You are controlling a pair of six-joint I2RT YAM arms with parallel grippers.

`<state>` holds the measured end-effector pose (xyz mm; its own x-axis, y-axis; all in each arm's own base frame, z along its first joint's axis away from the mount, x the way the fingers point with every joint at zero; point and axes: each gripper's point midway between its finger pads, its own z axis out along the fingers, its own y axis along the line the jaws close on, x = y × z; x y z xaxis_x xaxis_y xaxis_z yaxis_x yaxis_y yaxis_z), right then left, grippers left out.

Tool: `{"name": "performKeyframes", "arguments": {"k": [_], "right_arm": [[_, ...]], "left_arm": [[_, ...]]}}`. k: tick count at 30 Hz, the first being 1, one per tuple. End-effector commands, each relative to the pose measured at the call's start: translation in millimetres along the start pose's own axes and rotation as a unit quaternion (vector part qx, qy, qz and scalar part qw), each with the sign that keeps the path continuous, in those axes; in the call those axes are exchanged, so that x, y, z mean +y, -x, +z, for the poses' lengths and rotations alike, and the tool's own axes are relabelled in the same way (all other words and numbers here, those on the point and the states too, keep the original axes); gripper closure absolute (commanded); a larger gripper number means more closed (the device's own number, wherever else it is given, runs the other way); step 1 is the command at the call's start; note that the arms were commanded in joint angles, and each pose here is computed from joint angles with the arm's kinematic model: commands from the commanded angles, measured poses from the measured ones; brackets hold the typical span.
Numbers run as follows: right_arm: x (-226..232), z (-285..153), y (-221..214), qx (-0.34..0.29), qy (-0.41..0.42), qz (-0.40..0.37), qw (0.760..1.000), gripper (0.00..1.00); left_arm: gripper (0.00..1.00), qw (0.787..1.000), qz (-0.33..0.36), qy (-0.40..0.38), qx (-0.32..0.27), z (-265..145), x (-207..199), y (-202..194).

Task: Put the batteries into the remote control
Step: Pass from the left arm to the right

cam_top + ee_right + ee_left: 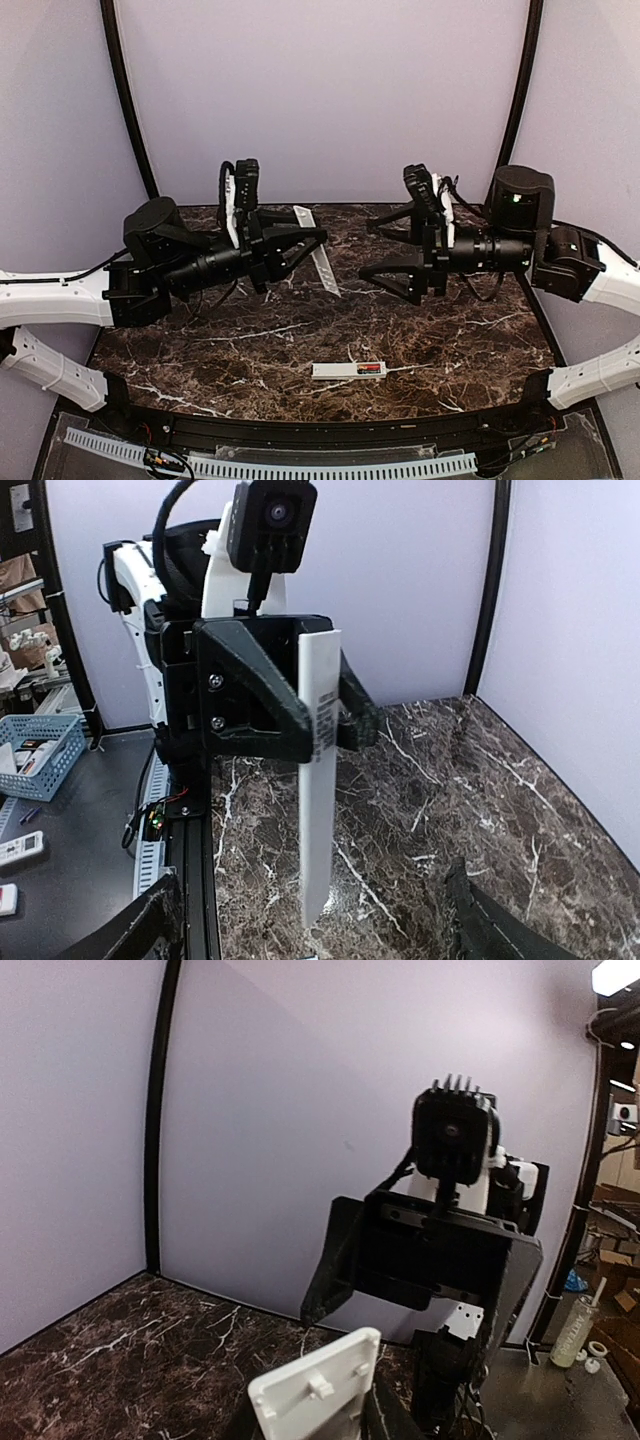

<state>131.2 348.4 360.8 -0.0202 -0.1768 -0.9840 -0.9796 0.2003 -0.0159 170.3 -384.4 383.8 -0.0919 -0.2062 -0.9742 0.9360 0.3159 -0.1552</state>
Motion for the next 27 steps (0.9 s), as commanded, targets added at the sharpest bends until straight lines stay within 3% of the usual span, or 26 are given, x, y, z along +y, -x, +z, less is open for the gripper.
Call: {"name": "performKeyframes", "arguments": {"k": [1,6,11,15,24,27], "right_arm": [[39.9,-11.7,2.1,0.003,0.135,-0.019,0.991,0.14],[45.1,10.8,-5.6,0.040,0.181,-0.009,0.983,0.09],[48.9,33.9,-3.9,0.048,0.213,0.004,0.976,0.08],[60.0,40.8,-0.9,0.018,0.241,-0.005,0.970,0.14],[77.6,56.6,-9.5,0.018,0.288,0.001,0.958,0.25],[80.1,57.5,-8.3,0.016,0.296,0.001,0.955,0.38]], "left_arm": [[0.94,0.984,0.076,-0.158,-0.002,-21.2,-56.8,9.0],[0.94,0.964,0.103,-0.244,0.010,-33.6,-84.5,4.8],[0.94,0.959,0.112,-0.258,0.023,-33.8,-87.9,-0.5],[0.94,0.959,0.113,-0.260,0.020,-34.2,-88.4,-1.7],[0.94,0.959,0.112,-0.259,0.008,-32.9,-88.0,0.9],[0.94,0.960,0.112,-0.257,0.006,-33.0,-87.6,1.6]]}}
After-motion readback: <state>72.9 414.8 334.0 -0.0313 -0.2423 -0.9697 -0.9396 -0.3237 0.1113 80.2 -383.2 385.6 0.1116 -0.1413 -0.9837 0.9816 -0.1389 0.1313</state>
